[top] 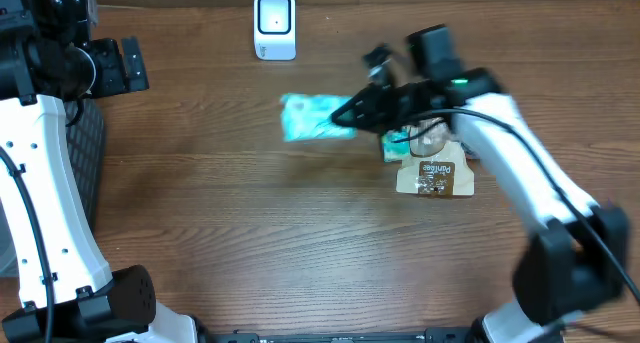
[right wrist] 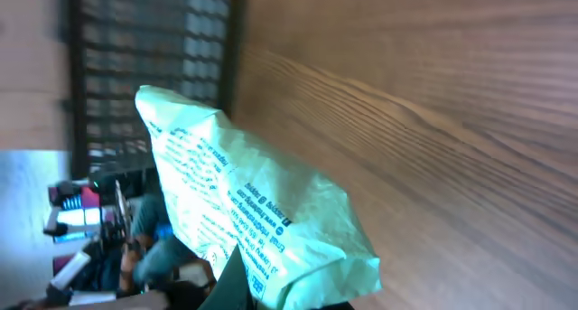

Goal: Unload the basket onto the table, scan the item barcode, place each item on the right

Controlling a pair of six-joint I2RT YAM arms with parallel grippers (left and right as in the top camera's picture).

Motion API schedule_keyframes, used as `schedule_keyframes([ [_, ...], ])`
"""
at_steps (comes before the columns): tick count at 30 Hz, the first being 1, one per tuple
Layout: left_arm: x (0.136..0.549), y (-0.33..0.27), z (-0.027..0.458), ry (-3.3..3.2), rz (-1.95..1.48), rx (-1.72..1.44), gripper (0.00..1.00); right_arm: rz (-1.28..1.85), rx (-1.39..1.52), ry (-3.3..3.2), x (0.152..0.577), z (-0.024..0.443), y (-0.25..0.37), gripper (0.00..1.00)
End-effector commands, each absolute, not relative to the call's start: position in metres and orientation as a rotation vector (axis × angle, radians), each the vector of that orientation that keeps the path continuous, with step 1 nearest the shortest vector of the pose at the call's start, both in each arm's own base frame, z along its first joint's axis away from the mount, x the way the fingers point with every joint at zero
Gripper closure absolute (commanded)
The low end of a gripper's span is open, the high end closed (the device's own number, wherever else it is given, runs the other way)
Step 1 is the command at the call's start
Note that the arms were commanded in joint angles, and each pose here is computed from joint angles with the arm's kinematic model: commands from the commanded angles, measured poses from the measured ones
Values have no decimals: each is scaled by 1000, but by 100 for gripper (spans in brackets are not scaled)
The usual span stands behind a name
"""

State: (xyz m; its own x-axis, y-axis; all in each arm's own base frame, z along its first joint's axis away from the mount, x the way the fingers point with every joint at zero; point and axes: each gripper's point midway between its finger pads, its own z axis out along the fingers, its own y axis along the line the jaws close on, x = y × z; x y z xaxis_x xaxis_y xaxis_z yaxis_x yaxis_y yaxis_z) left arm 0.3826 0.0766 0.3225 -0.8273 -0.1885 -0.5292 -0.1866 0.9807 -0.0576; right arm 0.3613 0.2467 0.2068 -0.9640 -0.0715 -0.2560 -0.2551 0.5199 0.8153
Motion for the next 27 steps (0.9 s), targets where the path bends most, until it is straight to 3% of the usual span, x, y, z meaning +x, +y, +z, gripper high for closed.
schedule_keyframes([
  [1,384,75,331,2544,8,-228,0,1434,-258,2455,353,258,218,96],
  [8,384,75,331,2544,8,-228,1,1347,-269,2370,330,302,196,96],
  [15,384,75,331,2544,8,-228,0,1203,-209,2460,325,288,190,96],
  [21,384,75,331,2544,8,-228,1,966,-122,2559,338,264,193,96],
  [27,384,75,331,2544,8,-228,0,758,-182,2554,375,272,213,96],
])
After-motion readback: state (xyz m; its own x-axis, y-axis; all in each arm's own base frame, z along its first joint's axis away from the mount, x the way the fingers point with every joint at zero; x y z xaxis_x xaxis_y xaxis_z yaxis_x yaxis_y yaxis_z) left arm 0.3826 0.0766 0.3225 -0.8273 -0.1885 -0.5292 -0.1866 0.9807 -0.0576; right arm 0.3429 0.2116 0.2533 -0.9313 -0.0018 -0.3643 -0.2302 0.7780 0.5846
